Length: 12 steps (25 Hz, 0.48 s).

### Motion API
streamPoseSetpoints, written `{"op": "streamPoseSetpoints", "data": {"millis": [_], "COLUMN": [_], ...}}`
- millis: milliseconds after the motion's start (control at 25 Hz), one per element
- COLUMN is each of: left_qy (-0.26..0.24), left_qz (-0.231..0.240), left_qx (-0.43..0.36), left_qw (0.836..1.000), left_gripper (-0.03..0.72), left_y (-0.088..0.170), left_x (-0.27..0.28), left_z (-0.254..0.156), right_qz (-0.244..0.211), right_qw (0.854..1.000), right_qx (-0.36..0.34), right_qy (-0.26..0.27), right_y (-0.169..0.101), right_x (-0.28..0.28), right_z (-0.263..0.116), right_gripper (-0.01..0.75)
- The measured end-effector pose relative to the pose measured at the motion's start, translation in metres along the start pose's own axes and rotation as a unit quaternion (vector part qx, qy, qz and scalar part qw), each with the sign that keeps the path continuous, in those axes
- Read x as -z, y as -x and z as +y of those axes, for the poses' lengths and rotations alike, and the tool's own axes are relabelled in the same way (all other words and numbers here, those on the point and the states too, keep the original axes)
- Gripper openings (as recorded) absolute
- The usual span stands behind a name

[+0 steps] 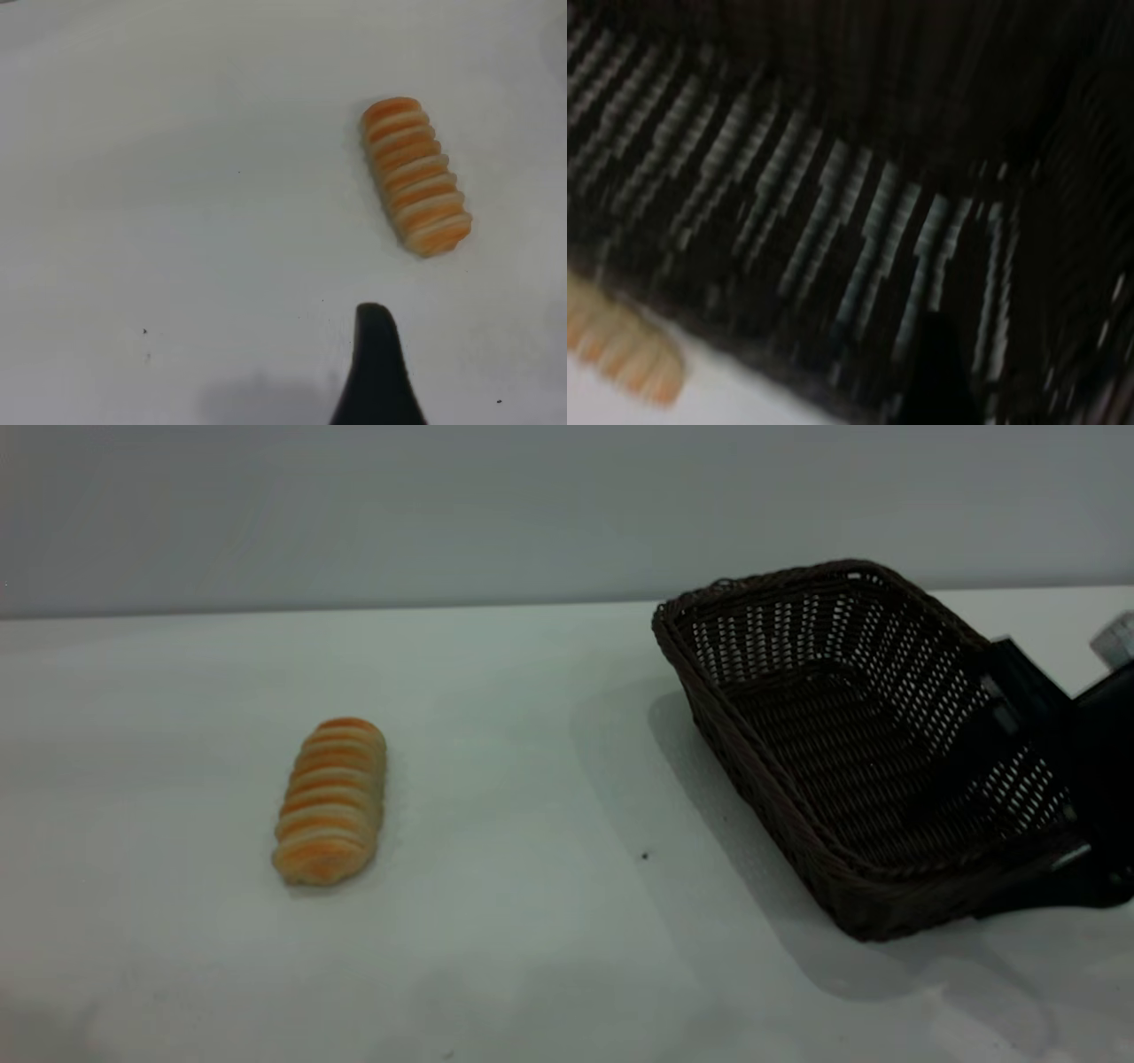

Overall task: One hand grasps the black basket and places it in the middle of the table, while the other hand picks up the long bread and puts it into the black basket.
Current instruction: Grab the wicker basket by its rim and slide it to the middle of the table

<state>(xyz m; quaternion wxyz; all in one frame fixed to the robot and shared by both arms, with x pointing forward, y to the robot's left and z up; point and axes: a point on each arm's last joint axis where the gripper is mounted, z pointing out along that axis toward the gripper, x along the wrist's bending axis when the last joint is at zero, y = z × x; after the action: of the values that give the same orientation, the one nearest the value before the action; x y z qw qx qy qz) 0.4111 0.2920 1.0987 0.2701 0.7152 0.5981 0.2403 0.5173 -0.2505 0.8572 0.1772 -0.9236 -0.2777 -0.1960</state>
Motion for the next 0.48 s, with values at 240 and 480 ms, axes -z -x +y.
{"op": "streamPoseSetpoints", "data": {"millis": [240, 480], "left_qy": [0.0, 0.002], "left_qz": [0.0, 0.0], "left_qx": [0.0, 0.0], "left_qw": [1.0, 1.0], "left_gripper": [0.58, 0.58], "left_y": [0.0, 0.0], "left_x": [0.0, 0.0], "left_z": [0.0, 0.0], "right_qz": [-0.014, -0.016], "right_qw": [0.996, 0.994], "right_qx": [-0.077, -0.087], "right_qy": [0.049, 0.057], "right_y": [0.01, 0.012], "right_x": [-0.018, -0.02], "right_z": [0.015, 0.017], "right_gripper": [0.558, 0.369]}}
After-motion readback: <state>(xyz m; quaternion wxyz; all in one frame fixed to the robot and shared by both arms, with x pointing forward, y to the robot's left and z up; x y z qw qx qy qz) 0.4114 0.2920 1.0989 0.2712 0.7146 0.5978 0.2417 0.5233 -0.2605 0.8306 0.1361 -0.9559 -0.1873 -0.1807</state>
